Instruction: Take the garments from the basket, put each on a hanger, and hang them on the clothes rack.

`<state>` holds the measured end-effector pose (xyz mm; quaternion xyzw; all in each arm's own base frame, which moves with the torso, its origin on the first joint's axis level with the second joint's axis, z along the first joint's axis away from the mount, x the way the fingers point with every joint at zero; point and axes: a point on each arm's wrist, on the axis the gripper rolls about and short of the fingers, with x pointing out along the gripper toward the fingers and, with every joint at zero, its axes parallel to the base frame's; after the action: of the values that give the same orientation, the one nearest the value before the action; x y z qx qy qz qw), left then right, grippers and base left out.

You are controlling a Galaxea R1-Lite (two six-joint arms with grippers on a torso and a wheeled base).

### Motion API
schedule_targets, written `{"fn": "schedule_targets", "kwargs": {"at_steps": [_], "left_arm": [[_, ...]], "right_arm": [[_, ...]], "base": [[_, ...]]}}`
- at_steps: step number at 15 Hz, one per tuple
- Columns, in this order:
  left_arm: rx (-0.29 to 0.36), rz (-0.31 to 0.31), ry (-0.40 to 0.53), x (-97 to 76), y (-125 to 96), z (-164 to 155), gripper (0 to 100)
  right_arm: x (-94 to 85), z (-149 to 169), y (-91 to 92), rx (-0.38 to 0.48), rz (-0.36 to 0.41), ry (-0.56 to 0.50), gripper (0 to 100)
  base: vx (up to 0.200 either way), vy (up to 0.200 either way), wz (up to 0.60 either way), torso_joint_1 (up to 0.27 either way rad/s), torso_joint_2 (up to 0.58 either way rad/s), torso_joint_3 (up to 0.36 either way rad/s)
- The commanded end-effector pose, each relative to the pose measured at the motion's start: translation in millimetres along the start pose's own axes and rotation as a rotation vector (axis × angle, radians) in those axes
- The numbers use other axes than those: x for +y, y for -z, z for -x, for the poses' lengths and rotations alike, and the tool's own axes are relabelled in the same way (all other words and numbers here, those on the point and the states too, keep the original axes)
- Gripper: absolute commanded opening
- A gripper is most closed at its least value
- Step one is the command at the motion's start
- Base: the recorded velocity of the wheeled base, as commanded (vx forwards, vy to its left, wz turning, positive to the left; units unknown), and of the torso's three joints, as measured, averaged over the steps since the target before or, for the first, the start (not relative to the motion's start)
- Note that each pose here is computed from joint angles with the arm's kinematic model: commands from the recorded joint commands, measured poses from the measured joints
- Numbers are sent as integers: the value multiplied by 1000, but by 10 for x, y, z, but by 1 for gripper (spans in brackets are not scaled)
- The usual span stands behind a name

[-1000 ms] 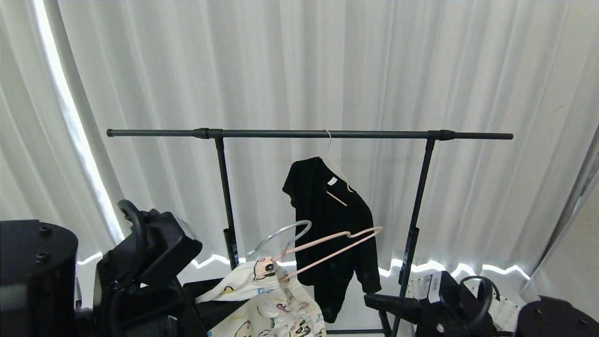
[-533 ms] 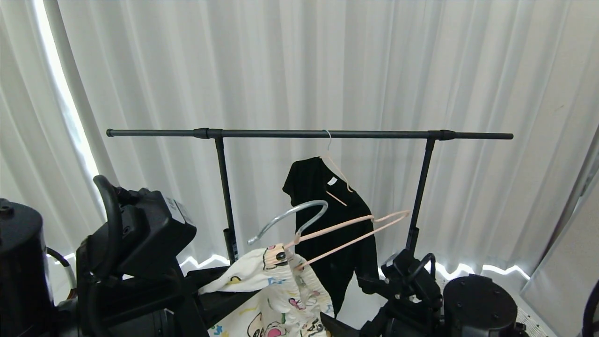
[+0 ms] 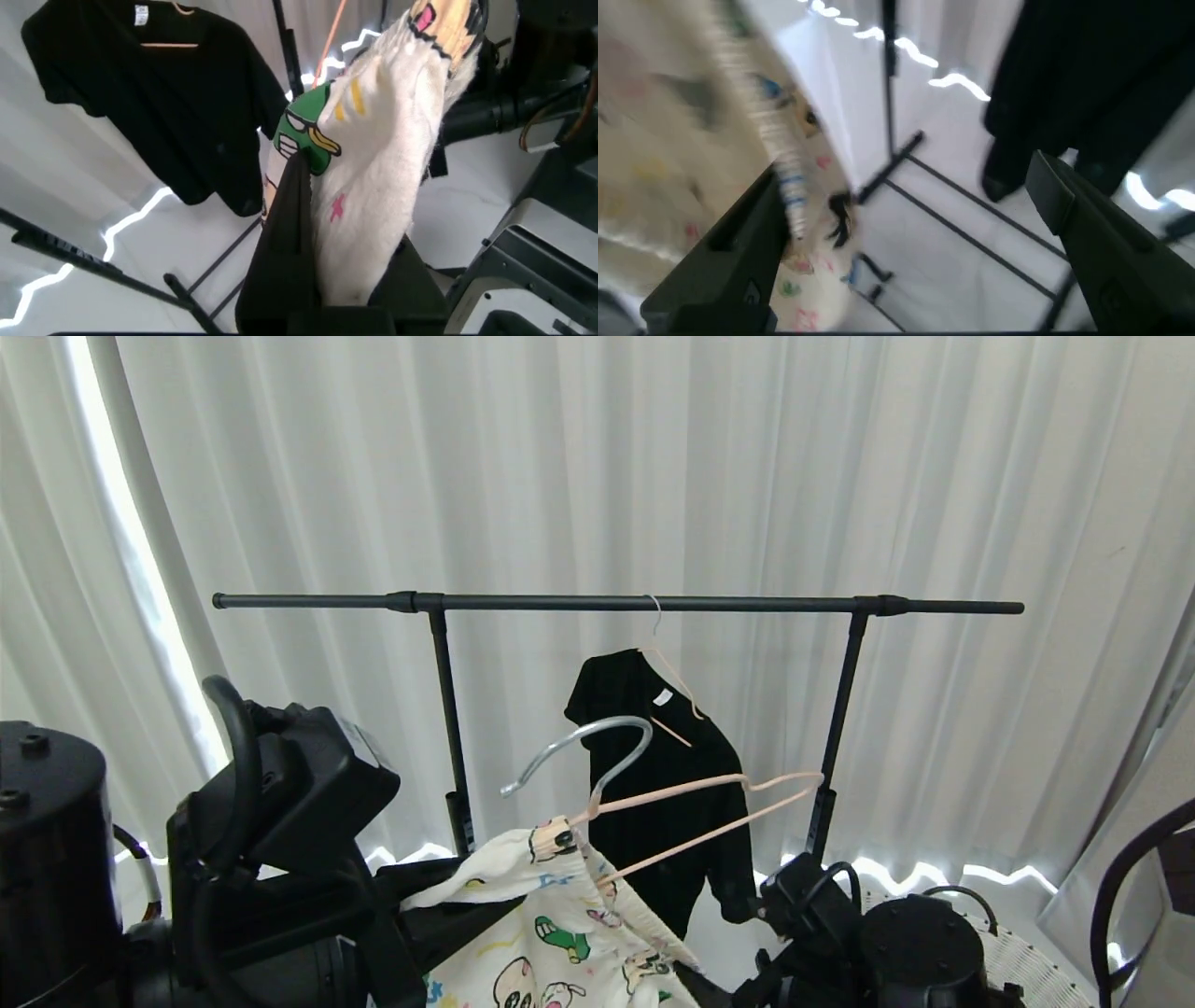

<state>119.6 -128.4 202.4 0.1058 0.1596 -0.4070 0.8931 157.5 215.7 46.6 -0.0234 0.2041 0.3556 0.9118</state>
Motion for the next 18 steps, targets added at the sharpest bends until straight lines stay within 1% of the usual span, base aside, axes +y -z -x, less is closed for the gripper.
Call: {"fn": "schedule_targets", "kwargs": {"at_steps": [1,2,3,4,5,6,7,8,9,11,12,13,14,16,17,18], "left_arm": [[7,6,-20,34,25,0,0],[33,7,-26,43,103,1,0],[51,8,-26,41,163,4,0],[85,9,-24,32,268,7,0],[94,10,-24,30,291,3,0],[141,8,-17,18,414,-13,0],[176,1,-14,12,498,-25,0],[225,-7,-12,5,604,-53,0],[252,-8,-20,3,661,-65,0],[270,-7,-29,6,687,-85,0],[295,3,-34,16,706,-137,0],[311,11,-62,46,704,-189,0],[323,34,-100,84,685,-251,0],[280,147,-163,130,557,-370,0],[251,192,-187,144,498,-420,0],[222,203,-194,145,460,-442,0]], "right_arm": [[-260,-11,10,15,22,97,100],[-465,-28,-32,4,41,178,100],[-561,-22,-52,-2,52,214,100],[-694,-2,-107,-36,61,259,100],[-713,2,-120,-45,62,266,100],[-773,26,-170,-78,74,288,100],[-783,54,-208,-93,83,290,100],[-792,70,-229,-100,92,295,100],[-796,94,-259,-112,104,297,100],[-792,111,-282,-121,117,298,100],[-764,152,-358,-154,138,282,100],[-717,230,-404,-165,182,223,100],[-689,317,-440,-164,223,165,100],[-627,521,-520,-132,278,63,100],[-582,617,-588,-127,292,10,100],[-548,701,-659,-121,304,-31,100]], "base": [[0,0,0,0,0,0],[0,0,0,0,0,0],[0,0,0,0,0,0],[0,0,0,0,0,0],[0,0,0,0,0,0],[0,0,0,0,0,0],[0,0,0,0,0,0],[0,0,0,0,0,0],[0,0,0,0,0,0],[0,0,0,0,0,0],[0,0,0,0,0,0],[0,0,0,0,0,0],[0,0,0,0,0,0],[0,0,0,0,0,0],[0,0,0,0,0,0],[0,0,0,0,0,0]]}}
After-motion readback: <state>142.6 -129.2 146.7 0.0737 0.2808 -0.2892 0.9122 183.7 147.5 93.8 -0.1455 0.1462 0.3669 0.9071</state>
